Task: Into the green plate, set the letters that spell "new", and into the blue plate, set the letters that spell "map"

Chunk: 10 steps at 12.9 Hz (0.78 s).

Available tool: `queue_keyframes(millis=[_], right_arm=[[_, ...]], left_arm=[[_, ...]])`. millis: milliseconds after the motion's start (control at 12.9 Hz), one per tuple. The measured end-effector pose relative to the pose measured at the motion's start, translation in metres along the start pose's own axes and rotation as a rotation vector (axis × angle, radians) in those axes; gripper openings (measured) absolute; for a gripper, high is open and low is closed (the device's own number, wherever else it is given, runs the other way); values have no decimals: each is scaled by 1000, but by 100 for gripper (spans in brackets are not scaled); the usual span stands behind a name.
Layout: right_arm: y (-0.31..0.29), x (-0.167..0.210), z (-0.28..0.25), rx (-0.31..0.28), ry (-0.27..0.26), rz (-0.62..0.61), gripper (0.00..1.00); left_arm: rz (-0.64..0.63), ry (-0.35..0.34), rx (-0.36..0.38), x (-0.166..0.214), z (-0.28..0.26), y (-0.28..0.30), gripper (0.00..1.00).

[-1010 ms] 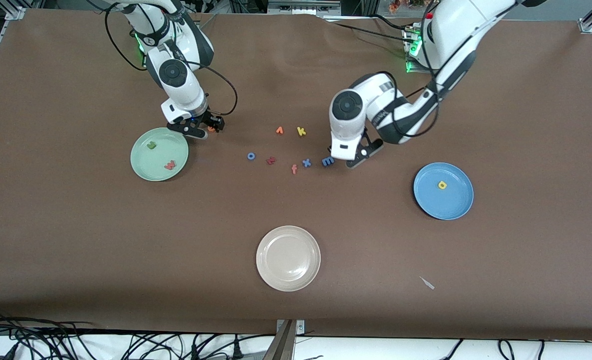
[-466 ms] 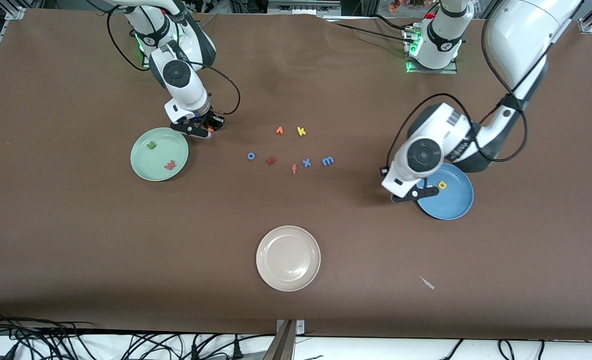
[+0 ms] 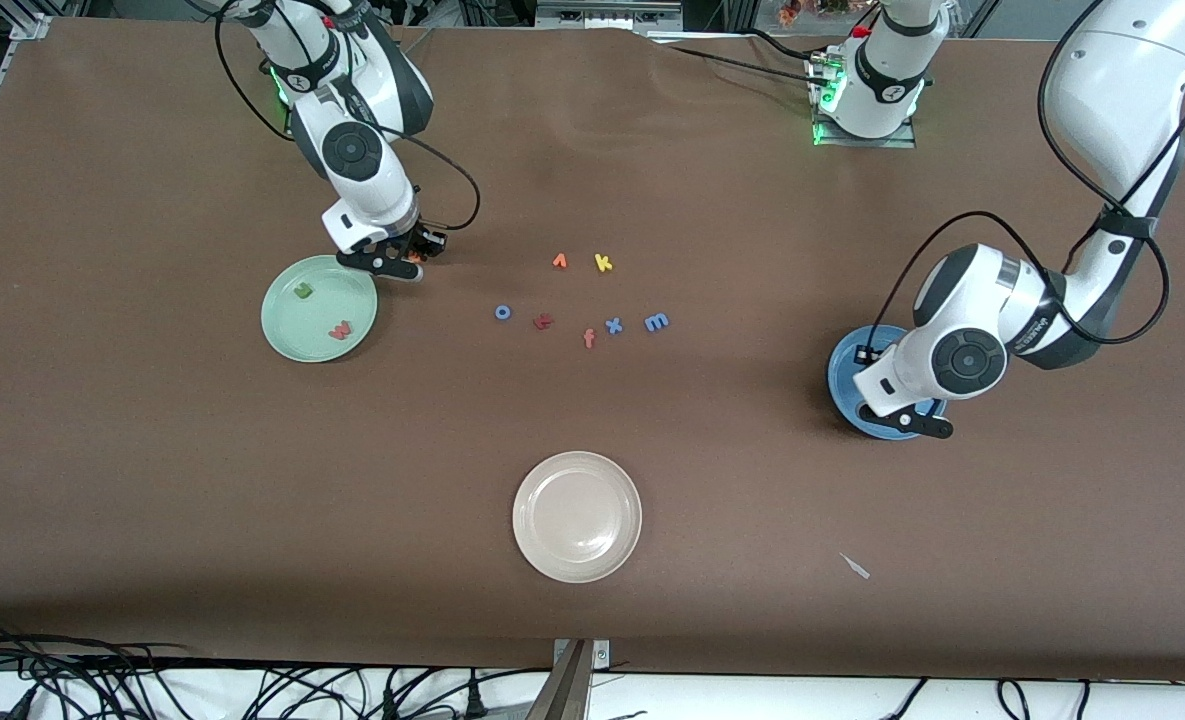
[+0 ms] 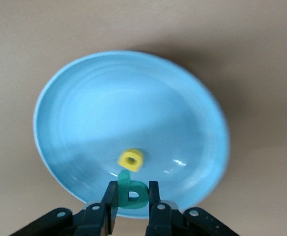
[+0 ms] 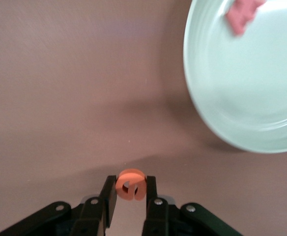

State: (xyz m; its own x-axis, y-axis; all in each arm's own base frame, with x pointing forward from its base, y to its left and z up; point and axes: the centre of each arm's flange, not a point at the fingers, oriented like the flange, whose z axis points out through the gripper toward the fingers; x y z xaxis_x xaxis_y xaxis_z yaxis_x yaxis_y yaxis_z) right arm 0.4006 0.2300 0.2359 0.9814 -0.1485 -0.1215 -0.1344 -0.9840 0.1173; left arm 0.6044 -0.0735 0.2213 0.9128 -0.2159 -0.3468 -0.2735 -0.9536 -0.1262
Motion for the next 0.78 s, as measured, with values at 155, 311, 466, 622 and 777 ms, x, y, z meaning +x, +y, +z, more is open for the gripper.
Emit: queue_keyframes(millis=[155,311,466,622,777], right_arm=[[27,37,-28,-9,-15,-77,28],[75,68,-29,-2,-25,-159,28],[104,80,-17,0,-34,-194,28],[105,79,-6,-3,-38,-206,45],[101,79,-7,-3,-34,-213,68]], left_arm=[[31,-3,-6,5,16,3,35],[13,16,-43,10,7,8,56],[-51,42,-128,17,-18,22,76],[-145,63,-147,22,-32,62,98],[-254,87,-180,24,-43,121,100]])
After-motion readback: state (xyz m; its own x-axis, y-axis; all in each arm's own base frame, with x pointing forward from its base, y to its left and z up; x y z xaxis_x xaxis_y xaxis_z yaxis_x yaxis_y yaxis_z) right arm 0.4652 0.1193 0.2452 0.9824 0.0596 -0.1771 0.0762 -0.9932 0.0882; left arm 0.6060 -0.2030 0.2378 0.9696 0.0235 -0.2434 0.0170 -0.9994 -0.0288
